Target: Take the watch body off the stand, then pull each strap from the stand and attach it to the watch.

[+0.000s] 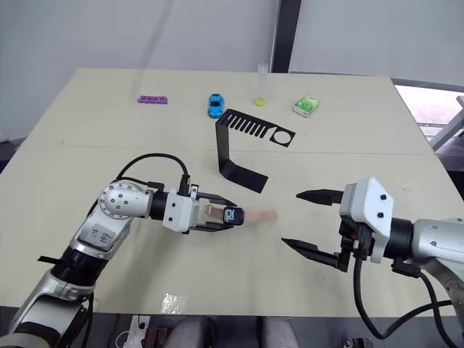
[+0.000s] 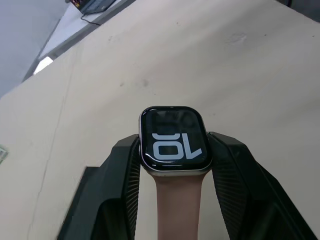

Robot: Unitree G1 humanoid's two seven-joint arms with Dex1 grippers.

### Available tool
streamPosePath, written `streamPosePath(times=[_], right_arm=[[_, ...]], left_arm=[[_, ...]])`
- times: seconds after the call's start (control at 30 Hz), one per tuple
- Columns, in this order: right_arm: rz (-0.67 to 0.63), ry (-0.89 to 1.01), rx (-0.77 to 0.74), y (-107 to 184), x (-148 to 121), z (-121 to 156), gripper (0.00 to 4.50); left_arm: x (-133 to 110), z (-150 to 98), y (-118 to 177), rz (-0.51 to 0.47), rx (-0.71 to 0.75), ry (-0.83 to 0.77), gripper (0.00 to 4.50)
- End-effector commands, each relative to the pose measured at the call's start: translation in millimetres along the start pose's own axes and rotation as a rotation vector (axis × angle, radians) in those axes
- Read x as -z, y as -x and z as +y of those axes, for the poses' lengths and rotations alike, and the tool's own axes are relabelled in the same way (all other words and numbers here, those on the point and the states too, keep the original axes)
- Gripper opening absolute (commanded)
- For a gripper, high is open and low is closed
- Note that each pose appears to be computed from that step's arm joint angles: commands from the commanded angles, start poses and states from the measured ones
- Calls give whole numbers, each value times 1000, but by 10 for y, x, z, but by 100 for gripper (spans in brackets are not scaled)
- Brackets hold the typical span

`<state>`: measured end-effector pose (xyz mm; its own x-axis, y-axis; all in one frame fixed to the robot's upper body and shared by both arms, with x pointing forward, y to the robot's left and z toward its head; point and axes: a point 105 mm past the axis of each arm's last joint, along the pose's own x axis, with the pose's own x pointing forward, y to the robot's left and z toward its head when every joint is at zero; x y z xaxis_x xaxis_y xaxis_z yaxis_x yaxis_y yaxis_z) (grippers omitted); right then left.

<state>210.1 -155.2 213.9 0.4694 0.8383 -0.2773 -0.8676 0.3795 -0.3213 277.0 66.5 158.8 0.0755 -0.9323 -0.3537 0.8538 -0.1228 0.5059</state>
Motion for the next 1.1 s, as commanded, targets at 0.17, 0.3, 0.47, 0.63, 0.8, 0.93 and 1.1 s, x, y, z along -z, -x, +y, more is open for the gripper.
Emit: streamPosePath(times=[0.17, 0.3, 0.47, 0.63, 0.8, 0.93, 1.1], right_arm=[[23, -53, -44, -11, 129, 94, 448], [41, -90, -57, -24, 236, 163, 448], [60, -90, -39, 6, 309, 140, 450], [96, -80, 3, 186, 326, 50, 450], [112, -103, 14, 399, 311, -6, 450], [140, -117, 37, 570, 302, -67, 450], [154, -113, 47, 653, 297, -120, 450]], left_arm=[[193, -211, -71, 81, 102, 312, 159], [430, -285, -134, 172, 89, 318, 159], [501, -336, -154, 182, 86, 326, 209], [248, -244, 422, 80, 39, 432, 444], [50, -333, 1170, 178, 79, 521, 444], [46, -280, 1788, 315, -35, 541, 444], [59, -228, 2018, 379, -94, 507, 444]])
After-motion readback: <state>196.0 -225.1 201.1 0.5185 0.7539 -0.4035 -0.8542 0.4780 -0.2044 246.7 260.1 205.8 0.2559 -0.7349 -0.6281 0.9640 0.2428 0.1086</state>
